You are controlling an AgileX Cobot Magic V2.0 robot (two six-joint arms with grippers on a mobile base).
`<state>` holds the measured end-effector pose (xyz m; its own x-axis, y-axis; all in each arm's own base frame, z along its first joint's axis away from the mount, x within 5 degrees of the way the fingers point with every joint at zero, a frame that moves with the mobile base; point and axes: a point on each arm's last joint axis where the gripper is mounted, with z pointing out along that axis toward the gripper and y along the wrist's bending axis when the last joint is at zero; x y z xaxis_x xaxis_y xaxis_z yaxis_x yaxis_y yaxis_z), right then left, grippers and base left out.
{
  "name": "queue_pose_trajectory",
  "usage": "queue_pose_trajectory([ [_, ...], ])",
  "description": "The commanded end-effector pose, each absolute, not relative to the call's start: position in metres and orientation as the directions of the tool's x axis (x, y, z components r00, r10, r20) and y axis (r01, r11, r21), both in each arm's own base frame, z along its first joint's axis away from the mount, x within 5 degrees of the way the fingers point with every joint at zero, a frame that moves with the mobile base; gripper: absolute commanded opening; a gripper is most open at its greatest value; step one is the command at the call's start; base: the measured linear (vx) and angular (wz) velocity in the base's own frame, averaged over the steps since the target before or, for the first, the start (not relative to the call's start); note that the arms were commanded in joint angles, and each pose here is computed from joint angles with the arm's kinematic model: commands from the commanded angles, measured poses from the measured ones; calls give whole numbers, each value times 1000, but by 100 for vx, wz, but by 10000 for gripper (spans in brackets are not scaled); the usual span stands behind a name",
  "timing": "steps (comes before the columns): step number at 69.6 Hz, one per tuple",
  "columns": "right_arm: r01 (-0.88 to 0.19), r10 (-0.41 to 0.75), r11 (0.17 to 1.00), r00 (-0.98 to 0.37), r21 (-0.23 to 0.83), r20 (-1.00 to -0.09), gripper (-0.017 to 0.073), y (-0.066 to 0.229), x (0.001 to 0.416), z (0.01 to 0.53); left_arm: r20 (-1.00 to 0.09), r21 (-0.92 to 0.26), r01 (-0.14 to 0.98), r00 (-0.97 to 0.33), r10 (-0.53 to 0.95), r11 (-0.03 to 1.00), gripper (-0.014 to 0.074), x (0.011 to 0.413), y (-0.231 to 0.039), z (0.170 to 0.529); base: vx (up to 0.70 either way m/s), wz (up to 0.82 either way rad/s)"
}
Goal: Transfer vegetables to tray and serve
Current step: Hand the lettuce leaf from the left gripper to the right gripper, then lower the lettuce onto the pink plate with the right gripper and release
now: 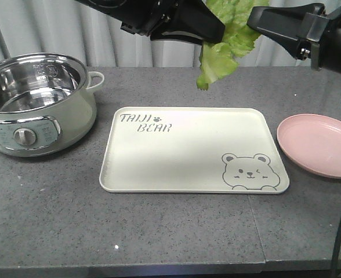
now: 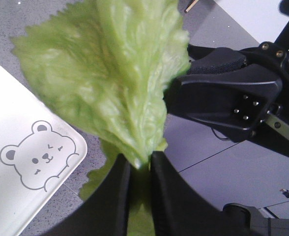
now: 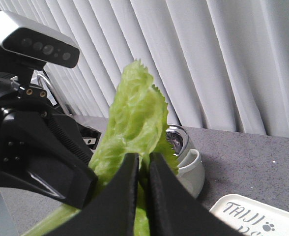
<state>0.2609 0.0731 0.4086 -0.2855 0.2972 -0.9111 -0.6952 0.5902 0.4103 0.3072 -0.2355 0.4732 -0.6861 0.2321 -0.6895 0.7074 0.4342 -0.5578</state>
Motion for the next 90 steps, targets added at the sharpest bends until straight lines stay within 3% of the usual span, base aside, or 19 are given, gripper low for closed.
queue_pose_trajectory([
  [1, -726, 397, 536, -233, 430, -888, -10, 72, 254, 432, -742, -565, 745, -646, 176, 355, 23, 286, -230, 503, 0, 0],
  [12, -726, 397, 536, -233, 430, -888, -10, 72, 254, 432, -742, -565, 745, -646, 176, 354, 100, 286, -230, 503, 0, 0],
  [30, -726, 397, 536, -233, 430, -888, -10, 72, 254, 432, -742, -565, 745, -647, 176, 355, 358, 286, -230, 503, 0, 0],
  [40, -725, 398, 537, -232, 431, -888, -10, 72, 254, 432, -742, -565, 745, -647, 176, 355, 445, 286, -230, 503, 0, 0],
  [61, -680, 392, 597, -216, 425, -894, -6, 67, 259, 429, -751, -533, 748, -634, 187, 397, 454, 289, -228, 501, 0, 0],
  [75, -665, 376, 621, -210, 414, -902, -6, 66, 259, 428, -763, -449, 742, -608, 219, 497, 454, 296, -222, 494, 0, 0],
  [90, -587, 362, 704, -188, 400, -913, -6, 59, 266, 425, -756, -341, 682, -608, 241, 647, 454, 308, -212, 485, 0, 0],
])
